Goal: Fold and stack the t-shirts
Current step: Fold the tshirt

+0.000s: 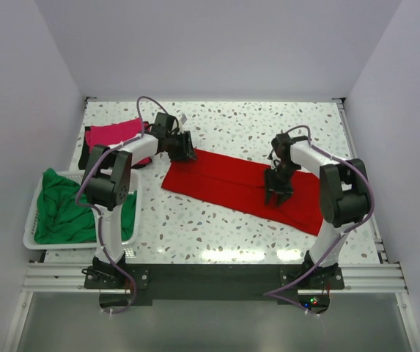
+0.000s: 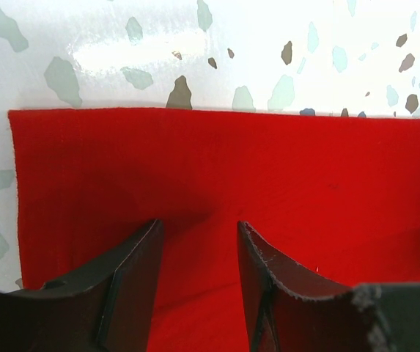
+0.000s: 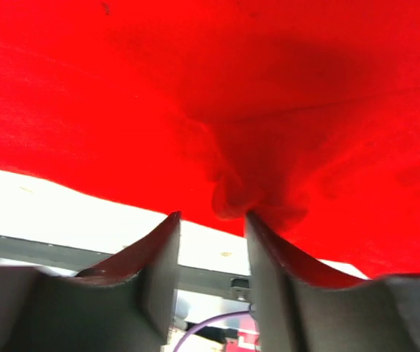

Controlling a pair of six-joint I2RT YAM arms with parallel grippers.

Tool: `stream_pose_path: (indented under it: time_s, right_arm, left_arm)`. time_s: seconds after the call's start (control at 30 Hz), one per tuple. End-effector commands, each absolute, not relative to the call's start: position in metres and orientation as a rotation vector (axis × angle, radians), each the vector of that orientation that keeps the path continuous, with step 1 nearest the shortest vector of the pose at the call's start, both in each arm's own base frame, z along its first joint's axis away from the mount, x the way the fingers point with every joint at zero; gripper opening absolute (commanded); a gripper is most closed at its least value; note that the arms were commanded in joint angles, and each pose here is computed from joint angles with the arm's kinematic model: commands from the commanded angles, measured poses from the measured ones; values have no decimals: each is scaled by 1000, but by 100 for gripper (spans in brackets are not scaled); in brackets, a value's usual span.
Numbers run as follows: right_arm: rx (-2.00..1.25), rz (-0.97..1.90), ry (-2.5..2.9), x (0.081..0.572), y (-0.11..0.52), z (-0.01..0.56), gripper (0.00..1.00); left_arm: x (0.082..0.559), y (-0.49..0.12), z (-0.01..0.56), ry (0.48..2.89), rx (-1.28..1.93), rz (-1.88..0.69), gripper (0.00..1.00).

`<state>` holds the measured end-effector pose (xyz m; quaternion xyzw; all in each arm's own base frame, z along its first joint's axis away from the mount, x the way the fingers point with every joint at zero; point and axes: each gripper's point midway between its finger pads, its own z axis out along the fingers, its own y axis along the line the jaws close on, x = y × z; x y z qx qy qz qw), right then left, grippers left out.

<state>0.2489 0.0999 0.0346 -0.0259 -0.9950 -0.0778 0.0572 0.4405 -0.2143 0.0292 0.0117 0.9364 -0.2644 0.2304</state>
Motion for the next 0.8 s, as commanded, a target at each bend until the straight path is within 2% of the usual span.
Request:
stream_pose_path:
  time_s: [0.0, 0.03, 0.13, 0.4, 0.63, 0.77]
  right_arm:
    - [-94, -308, -3025, 252, 108, 42, 48]
    - [-100, -303, -3046, 255, 108, 46, 53]
    - [-150, -264, -3126, 265, 99, 61, 59]
    - [-454, -162, -3306, 281, 57, 97, 66]
    - [-727, 12, -3260, 285, 14, 70, 68]
    - [-792, 116, -3228, 295, 0, 51, 68]
  left_arm:
    - [441, -205, 34, 2576, 36, -693, 50]
    - [442, -206, 38, 2568, 38, -697, 50]
    - [446, -208, 53, 2529, 55, -702, 50]
    - [453, -222, 78, 2446, 105, -744, 51]
    - [442, -232, 46, 2513, 127, -813, 51]
    - [436, -219, 28, 2571, 83, -744, 50]
